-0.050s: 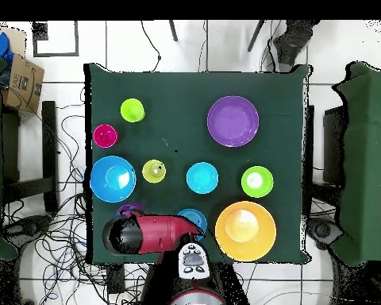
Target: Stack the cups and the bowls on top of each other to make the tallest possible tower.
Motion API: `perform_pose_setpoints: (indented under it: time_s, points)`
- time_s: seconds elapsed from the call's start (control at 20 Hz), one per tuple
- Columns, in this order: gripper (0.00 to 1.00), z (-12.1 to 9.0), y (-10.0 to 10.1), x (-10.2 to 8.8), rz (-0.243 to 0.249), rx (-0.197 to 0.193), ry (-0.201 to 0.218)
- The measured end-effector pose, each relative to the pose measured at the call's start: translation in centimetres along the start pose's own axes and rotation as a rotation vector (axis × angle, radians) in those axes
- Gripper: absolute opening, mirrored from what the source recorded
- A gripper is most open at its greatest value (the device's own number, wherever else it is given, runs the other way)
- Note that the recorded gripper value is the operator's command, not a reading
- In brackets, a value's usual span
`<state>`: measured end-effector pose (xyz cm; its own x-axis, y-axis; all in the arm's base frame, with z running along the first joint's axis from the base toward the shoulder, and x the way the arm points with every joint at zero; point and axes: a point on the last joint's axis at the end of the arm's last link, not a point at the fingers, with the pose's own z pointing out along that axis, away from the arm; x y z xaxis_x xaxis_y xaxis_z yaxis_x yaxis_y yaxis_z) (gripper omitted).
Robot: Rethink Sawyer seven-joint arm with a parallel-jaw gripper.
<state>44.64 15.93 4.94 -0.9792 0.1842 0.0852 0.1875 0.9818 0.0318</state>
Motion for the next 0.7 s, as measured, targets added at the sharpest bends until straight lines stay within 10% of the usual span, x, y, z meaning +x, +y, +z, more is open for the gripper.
perform_pose_setpoints:
  time_s: [0.7]
  points:
    - [0.00, -0.4, -2.0, -2.1, 0.051, -0.001, 0.024]
